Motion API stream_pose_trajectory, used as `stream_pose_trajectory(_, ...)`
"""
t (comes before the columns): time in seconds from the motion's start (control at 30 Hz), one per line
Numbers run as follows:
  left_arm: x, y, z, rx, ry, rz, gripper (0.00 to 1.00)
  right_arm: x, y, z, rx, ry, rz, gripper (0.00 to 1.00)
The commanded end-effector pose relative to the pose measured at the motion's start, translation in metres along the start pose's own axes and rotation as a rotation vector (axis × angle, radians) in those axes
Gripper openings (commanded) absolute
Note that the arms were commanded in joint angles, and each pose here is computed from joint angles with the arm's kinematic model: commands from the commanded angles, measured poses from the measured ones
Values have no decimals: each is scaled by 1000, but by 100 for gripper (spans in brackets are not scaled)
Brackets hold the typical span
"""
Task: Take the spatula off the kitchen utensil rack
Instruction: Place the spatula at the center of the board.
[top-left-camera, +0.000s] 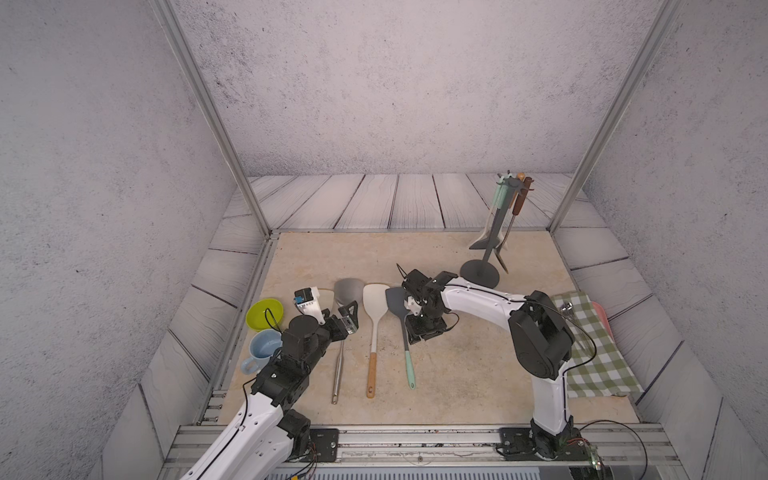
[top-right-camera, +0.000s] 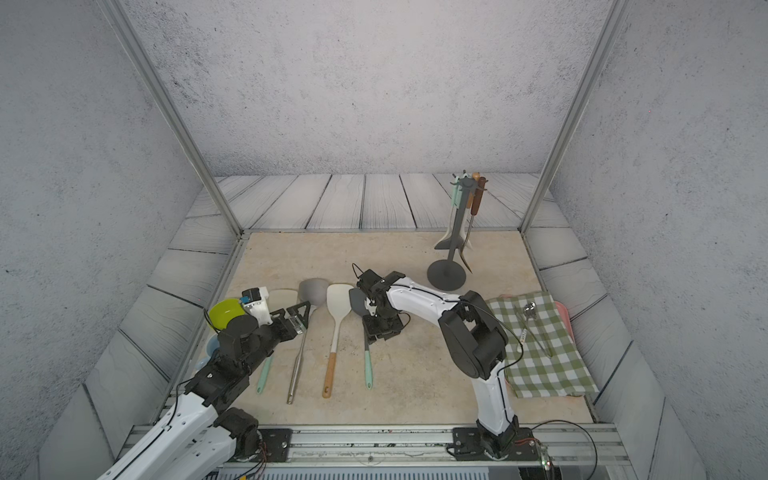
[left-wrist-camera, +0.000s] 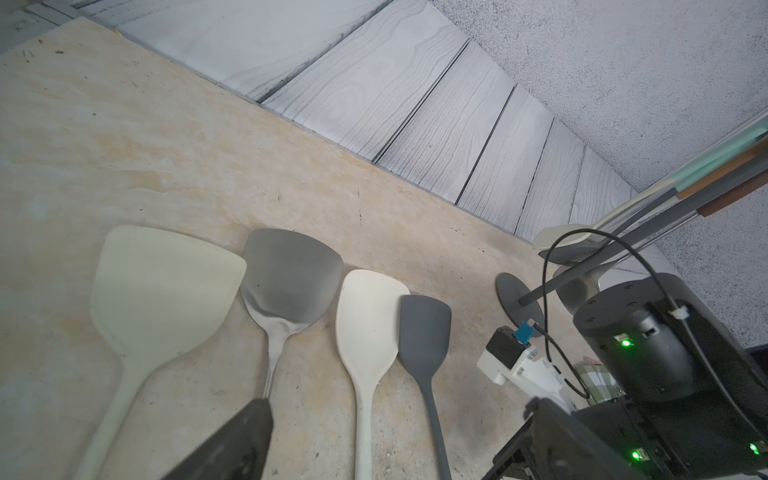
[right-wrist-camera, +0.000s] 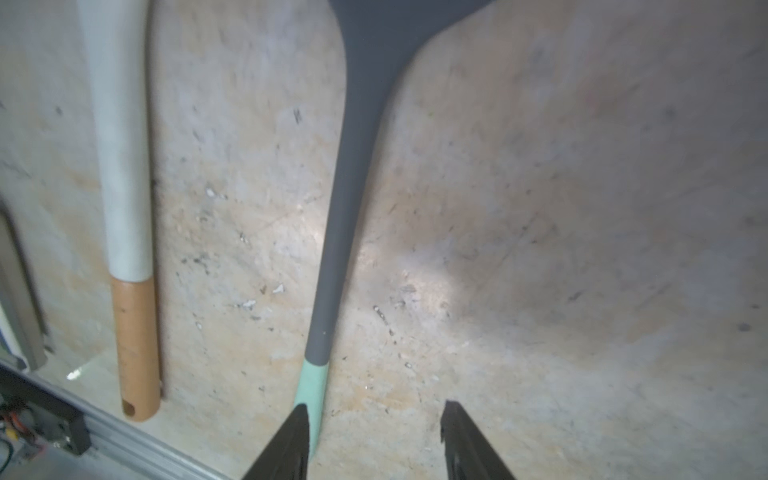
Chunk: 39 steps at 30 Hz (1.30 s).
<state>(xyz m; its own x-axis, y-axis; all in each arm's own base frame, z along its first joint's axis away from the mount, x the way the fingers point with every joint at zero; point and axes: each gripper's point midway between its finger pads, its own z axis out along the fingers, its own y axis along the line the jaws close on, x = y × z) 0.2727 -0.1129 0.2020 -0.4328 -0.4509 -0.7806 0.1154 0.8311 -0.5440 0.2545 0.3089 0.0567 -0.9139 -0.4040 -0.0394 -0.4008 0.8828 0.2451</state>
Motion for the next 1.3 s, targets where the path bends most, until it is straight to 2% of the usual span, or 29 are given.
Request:
stream_pose_trajectory(0.0,2,-1,2,10,-4,11,99,-18,-3,-7,70,-129,-19,56)
stream_pose_trajectory(0.17,2,1,3,3,-3,14,99,-31,1,-1,136,-197,-50,62)
stream_pose_trajectory(0.33,3,1,4,2,1,15,99,-38,9,8,199,-231,-65,64)
stream_pose_trajectory(0.53,4,0,5,4,6,11,99,-41,8,21,216,-247,-6,63)
stream_pose_trajectory(0.73,4,0,5,8,8,9,99,-39,4,33,232,-236,58,58)
stream_pose_trajectory(1.03,5,0,5,8,11,8,99,-30,-6,47,277,-205,142,39)
stream_pose_trajectory(1.13,5,-1,5,12,12,6,99,-25,-10,48,290,-197,187,28)
stream_pose_trajectory(1.27,5,-2,6,17,12,4,99,-19,-16,49,312,-196,267,10)
